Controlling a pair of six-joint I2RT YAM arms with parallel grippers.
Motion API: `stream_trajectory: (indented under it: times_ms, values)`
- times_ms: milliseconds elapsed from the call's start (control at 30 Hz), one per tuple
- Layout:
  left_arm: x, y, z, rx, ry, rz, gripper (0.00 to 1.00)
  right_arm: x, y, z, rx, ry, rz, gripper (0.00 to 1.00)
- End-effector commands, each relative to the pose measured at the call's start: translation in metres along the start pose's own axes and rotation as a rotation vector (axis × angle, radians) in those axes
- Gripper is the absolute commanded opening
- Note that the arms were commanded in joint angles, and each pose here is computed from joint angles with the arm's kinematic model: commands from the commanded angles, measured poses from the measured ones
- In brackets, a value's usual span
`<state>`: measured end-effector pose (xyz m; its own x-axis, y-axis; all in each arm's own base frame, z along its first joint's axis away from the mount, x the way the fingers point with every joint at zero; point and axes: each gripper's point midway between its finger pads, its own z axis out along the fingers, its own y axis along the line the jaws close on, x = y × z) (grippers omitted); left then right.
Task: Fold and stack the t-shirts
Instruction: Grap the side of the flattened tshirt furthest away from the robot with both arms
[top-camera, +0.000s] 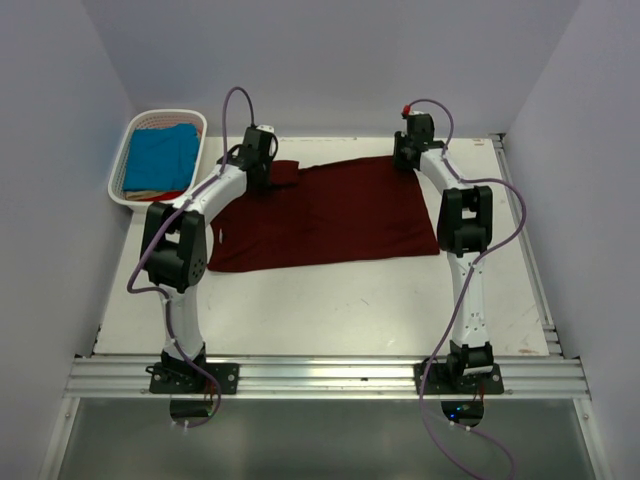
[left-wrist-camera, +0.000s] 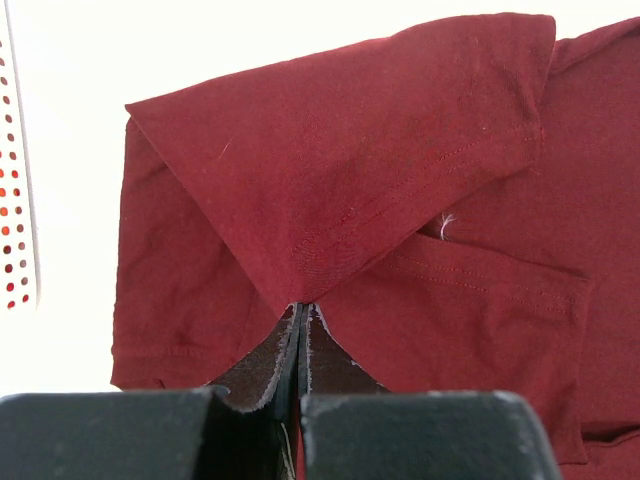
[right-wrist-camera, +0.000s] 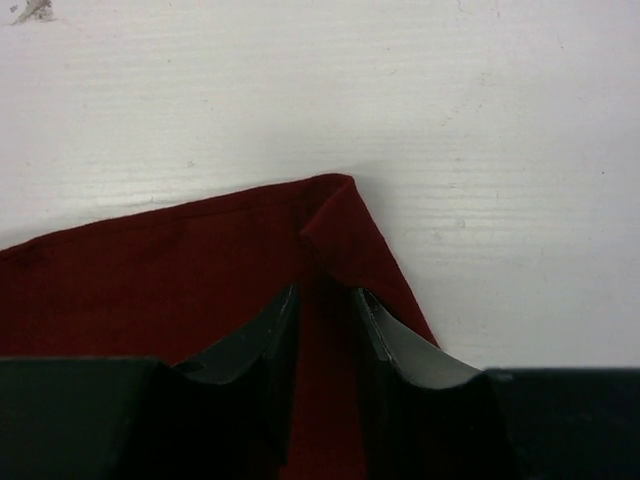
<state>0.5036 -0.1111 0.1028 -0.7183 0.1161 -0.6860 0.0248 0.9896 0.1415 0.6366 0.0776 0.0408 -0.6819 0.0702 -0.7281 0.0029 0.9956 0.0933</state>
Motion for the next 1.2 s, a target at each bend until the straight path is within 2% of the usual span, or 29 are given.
stream_trajectory:
  times_ms: [0, 367, 500, 633, 1167]
  values:
    - [-0.006, 0.001, 0.001, 0.000, -0.012, -0.020, 0.00, -0.037, 0.006, -0.025, -0.032, -0.094, -0.030, 0.32]
    - [-0.005, 0.002, 0.003, -0.003, -0.011, -0.020, 0.00, -0.070, 0.018, -0.058, -0.086, -0.196, -0.043, 0.37]
    - [-0.004, 0.000, 0.005, 0.003, -0.004, -0.019, 0.00, -0.080, 0.015, -0.064, -0.064, -0.230, -0.043, 0.45]
    - [-0.003, -0.001, 0.005, 0.007, -0.002, -0.018, 0.00, -0.077, -0.001, -0.049, 0.025, -0.183, -0.057, 0.51]
    - [-0.001, 0.001, 0.007, -0.006, 0.002, -0.016, 0.00, -0.048, -0.011, -0.005, 0.069, -0.112, -0.049, 0.52]
